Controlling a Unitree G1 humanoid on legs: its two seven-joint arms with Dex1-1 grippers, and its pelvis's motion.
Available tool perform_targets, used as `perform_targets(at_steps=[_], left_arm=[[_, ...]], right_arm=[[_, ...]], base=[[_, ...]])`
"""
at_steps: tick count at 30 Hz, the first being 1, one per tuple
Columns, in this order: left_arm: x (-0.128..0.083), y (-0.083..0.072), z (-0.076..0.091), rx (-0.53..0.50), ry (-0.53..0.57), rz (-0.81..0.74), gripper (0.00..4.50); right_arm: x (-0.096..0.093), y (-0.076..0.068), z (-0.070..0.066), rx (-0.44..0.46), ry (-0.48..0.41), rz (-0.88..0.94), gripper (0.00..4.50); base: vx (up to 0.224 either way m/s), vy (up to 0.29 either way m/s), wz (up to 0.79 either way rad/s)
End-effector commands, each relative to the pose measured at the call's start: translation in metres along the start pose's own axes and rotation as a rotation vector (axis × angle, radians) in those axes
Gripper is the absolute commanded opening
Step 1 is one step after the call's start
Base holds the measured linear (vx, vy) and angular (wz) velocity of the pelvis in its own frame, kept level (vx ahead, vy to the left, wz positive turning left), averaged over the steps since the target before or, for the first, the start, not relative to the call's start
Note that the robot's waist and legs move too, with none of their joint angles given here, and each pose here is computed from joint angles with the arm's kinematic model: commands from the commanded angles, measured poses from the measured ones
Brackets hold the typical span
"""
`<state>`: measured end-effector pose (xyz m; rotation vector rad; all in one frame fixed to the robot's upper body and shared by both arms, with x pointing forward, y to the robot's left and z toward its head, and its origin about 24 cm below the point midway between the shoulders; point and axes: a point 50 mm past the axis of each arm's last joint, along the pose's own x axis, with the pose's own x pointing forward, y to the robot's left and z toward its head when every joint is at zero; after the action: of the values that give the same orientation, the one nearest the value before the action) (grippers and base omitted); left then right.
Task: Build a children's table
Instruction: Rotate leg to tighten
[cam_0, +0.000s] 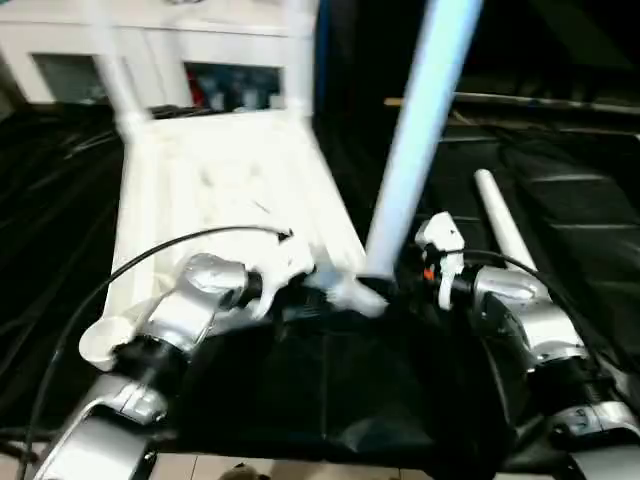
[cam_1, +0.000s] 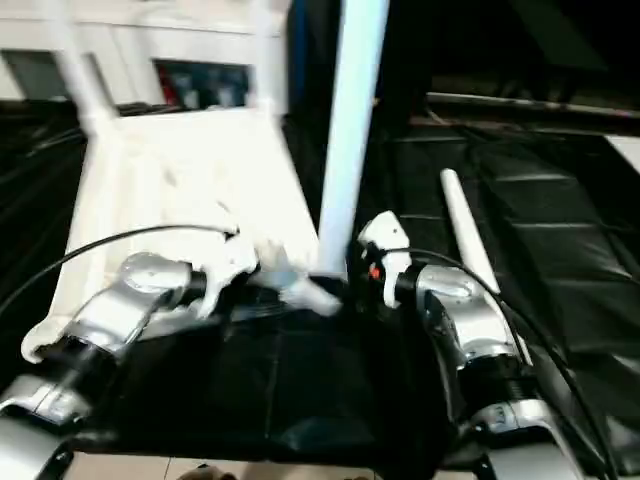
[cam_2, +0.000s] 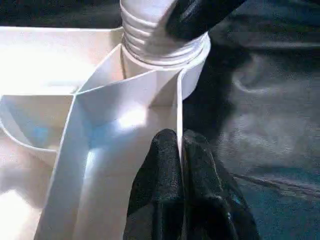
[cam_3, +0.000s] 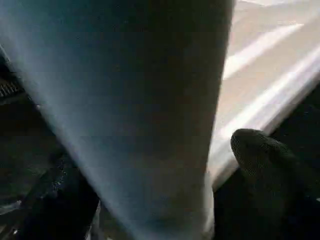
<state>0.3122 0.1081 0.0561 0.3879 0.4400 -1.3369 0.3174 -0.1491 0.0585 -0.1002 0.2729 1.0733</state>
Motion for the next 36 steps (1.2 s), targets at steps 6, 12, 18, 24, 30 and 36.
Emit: perform_targets(at_steps=[6,12,18,24,30,36], left_arm=[[0.003,-0.003,0.012,0.047,-0.053,-0.028,0.00],[0.003,-0.003,0.011,0.040,-0.055,-0.026,0.00],[0.002,-0.001,0.011,0.039,-0.053,-0.020,0.00],[0.009,0.007,0.009,-0.020,-0.040,0.106,0.00],[0.027,0.027,0.012,-0.178,-0.017,0.412,0.00],[0.050,0.022,0.026,-0.194,-0.033,0.445,0.00]], right_arm=[[-0.006,0.005,-0.007,-0.039,0.059,0.053,3.42],[-0.006,0.007,-0.008,-0.042,0.078,0.080,2.93],[-0.006,0.007,-0.008,-0.036,0.069,0.080,2.73],[0.002,0.000,-0.028,0.055,0.123,-0.120,2.72],[0.020,-0.010,-0.048,0.268,0.127,-0.553,2.71],[0.050,-0.003,-0.033,0.236,0.055,-0.615,2.71]], base=[[0.000,0.000,0.00],[0.000,0.000,0.00],[0.000,0.000,0.00],[0.000,0.000,0.00],[0.000,0.000,0.00],[0.000,0.000,0.00]])
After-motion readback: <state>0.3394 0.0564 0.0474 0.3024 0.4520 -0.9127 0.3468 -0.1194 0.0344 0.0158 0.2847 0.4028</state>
